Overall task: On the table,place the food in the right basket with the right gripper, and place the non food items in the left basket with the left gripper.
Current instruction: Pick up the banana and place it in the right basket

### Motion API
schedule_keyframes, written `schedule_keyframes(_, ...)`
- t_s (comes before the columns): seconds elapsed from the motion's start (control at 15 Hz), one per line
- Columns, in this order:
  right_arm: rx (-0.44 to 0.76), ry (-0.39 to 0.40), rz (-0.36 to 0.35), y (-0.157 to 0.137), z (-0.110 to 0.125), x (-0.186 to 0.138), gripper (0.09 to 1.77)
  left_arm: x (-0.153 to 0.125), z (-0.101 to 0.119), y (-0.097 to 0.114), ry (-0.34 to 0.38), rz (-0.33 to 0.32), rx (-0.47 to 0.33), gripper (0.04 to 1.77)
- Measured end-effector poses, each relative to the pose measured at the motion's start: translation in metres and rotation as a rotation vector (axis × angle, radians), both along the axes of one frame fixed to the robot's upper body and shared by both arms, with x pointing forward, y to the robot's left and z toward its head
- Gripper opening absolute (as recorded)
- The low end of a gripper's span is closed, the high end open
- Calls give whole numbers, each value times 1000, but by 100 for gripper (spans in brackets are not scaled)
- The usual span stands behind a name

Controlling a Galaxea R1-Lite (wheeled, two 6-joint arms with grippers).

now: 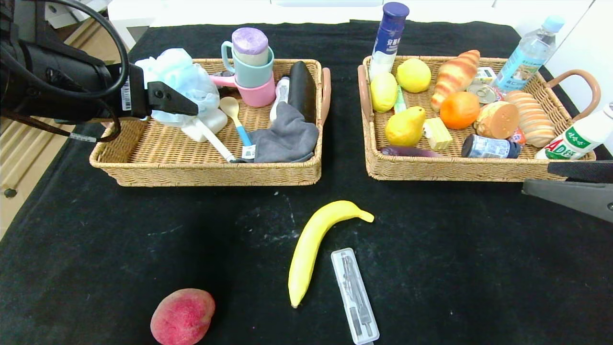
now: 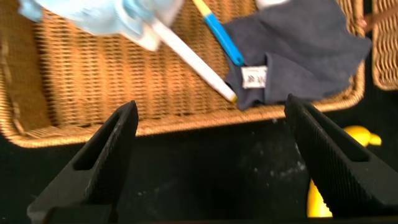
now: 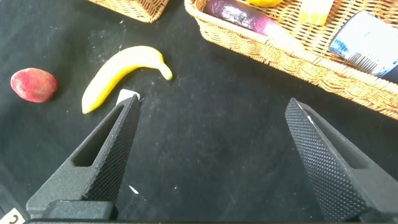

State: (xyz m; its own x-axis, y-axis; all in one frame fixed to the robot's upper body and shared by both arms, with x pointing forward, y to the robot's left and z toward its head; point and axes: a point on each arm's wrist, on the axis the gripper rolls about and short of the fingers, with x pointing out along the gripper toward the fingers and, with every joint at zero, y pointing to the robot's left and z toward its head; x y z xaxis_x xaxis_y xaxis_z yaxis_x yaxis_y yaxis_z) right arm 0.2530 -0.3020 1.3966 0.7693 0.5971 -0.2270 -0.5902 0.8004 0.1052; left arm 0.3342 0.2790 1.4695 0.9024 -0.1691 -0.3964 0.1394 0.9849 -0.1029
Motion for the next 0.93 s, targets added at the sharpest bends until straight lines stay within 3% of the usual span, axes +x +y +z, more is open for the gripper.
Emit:
schedule_keyframes(0.47,0,2,0,0,0,0,171,-27,-17,-42,53,-164,25,171)
schedule_keyframes(0.93,0,2,-1,0,0,0,171,-44,-52,-87,161,-326,107,171)
